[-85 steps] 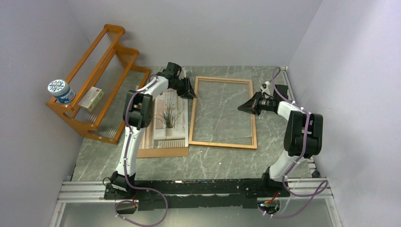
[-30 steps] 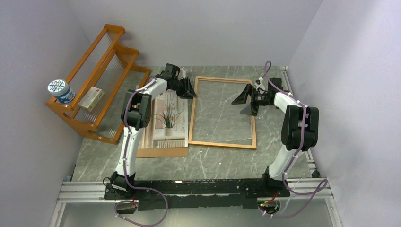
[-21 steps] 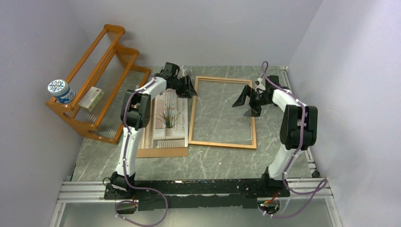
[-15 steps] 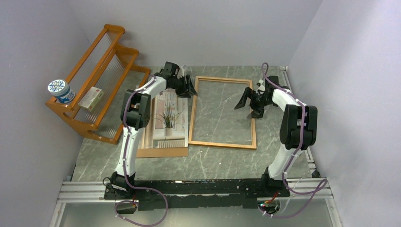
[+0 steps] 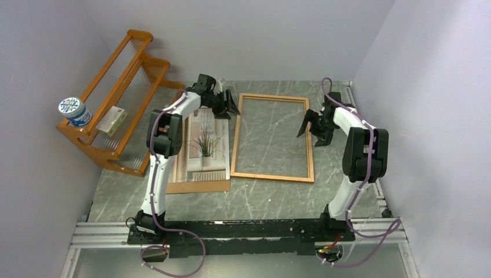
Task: Put the photo into the frame
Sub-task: Place the photo frame item in the photo frame.
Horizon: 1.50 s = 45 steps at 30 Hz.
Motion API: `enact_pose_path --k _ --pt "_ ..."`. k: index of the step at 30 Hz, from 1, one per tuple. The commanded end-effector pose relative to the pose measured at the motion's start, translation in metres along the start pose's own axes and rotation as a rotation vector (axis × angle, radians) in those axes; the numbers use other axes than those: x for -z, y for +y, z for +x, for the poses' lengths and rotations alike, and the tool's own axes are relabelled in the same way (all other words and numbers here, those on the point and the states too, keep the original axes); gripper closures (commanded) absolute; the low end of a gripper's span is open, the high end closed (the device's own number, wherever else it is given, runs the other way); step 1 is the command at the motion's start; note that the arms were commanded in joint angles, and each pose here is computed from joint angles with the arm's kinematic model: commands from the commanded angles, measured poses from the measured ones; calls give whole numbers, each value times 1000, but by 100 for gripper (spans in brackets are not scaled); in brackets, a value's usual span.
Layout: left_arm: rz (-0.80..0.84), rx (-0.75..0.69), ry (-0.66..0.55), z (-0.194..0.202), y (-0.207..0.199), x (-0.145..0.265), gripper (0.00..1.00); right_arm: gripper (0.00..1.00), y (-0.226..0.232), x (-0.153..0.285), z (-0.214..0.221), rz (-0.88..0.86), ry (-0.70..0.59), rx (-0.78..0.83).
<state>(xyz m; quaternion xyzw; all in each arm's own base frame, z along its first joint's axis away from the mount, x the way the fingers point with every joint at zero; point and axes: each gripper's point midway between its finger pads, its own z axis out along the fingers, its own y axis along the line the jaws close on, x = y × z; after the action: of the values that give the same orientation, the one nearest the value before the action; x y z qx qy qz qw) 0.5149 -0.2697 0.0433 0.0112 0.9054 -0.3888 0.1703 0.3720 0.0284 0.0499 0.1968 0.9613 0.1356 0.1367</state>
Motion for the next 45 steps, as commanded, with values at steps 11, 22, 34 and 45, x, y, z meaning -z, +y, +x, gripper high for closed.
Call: enact_pose_path --k 11,22,34,45 --pt "-81 167 178 54 44 -17 50 21 14 -19 10 -108 48 -11" --pt "49 174 261 75 17 -26 66 33 34 -20 13 -248 19 -29" --pt "230 188 242 64 -23 -15 67 38 32 -12 -12 -226 -151 -63" --pt "233 195 234 66 -28 -19 67 55 60 29 -58 -323 -365 -33"
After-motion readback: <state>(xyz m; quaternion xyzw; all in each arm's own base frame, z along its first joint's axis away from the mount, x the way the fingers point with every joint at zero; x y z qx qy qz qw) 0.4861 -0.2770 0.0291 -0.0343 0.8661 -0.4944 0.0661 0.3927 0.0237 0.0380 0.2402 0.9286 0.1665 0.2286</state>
